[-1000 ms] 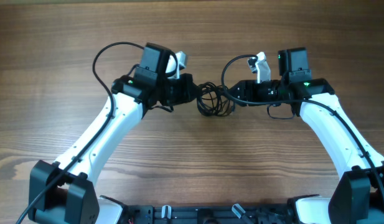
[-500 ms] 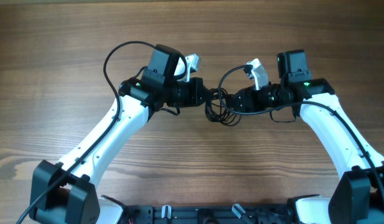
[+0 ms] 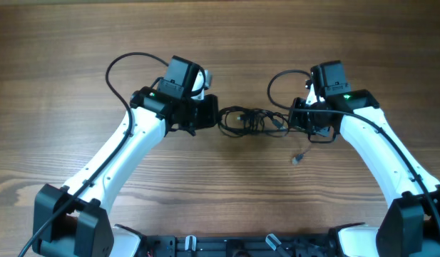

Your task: Untangle cables

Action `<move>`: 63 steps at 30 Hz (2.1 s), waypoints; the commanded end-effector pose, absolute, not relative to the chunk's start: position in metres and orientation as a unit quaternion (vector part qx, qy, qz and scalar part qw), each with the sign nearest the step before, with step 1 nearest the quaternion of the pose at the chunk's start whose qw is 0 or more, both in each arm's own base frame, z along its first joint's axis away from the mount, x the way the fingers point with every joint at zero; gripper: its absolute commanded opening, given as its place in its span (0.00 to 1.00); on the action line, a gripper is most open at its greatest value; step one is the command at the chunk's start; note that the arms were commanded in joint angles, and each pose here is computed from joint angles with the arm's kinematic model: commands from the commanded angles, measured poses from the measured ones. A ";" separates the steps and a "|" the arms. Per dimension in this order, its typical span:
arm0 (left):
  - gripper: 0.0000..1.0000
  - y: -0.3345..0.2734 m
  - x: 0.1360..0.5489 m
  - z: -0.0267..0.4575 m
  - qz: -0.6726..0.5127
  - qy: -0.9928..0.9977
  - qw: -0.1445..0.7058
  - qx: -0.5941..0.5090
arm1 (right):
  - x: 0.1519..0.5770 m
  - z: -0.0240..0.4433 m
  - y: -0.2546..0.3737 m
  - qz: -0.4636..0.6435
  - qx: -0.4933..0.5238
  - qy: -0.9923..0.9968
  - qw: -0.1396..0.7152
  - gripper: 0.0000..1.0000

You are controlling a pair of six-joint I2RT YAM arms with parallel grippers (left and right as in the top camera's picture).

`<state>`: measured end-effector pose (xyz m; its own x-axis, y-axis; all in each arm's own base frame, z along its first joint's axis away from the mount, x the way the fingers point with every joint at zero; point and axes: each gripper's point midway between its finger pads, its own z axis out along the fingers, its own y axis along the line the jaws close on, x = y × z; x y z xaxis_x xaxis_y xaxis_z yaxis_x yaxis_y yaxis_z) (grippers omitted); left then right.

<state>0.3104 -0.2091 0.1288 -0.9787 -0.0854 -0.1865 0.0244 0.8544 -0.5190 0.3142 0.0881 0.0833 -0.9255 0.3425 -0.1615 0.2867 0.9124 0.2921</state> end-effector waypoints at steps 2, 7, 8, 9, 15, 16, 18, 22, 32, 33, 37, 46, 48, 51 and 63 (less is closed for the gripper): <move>0.04 -0.137 0.333 0.126 -0.176 0.968 0.137 -0.111 | 0.321 0.074 0.035 0.024 0.314 0.939 0.140 0.15; 0.05 -0.150 0.334 0.134 -0.237 0.957 0.123 -0.115 | 0.341 0.084 0.079 0.141 0.199 0.958 0.152 0.11; 0.19 -0.157 0.334 0.137 -0.256 0.953 0.119 -0.109 | 0.345 0.095 0.108 0.212 0.117 0.957 0.158 0.11; 0.26 -0.162 0.334 0.140 -0.272 0.950 0.118 -0.103 | 0.342 0.113 0.142 0.305 0.015 0.938 0.163 0.11; 0.91 -0.166 0.331 0.133 -0.269 0.952 0.106 -0.100 | 0.344 0.109 0.134 0.280 0.021 0.945 0.168 0.39; 0.89 -0.170 0.328 0.130 -0.268 0.953 0.100 -0.095 | 0.344 0.107 0.131 0.270 0.024 0.948 0.168 0.39; 0.87 -0.180 0.320 0.118 -0.261 0.958 0.083 -0.082 | 0.344 0.106 0.130 0.268 0.025 0.948 0.169 0.41; 0.78 -0.200 0.308 0.074 -0.209 0.975 0.058 -0.048 | 0.344 0.106 0.130 0.268 0.025 0.948 0.169 0.43; 0.04 -0.226 0.309 0.040 -0.186 0.981 0.049 -0.013 | 0.341 0.105 0.130 0.267 0.027 0.950 0.160 0.47; 0.04 -0.224 0.316 0.058 -0.196 0.978 0.068 -0.017 | 0.341 0.105 0.130 0.267 0.026 0.950 0.160 0.49; 0.04 -0.226 0.328 0.150 -0.286 0.945 0.157 -0.009 | 0.335 0.119 0.152 0.332 -0.033 0.929 0.162 0.53; 0.04 -0.231 0.318 0.194 -0.330 0.924 0.192 0.012 | 0.327 0.153 0.199 0.435 -0.129 0.872 0.182 0.54; 0.04 -0.229 0.318 0.192 -0.324 0.926 0.192 0.009 | 0.328 0.153 0.203 0.434 -0.133 0.871 0.187 0.54; 0.04 -0.225 0.315 0.187 -0.312 0.932 0.185 0.004 | 0.339 0.145 0.193 0.398 -0.098 0.891 0.196 0.54; 0.04 -0.252 0.296 0.208 -0.408 0.901 0.140 0.045 | 0.353 0.137 0.180 0.362 -0.038 0.909 0.206 0.18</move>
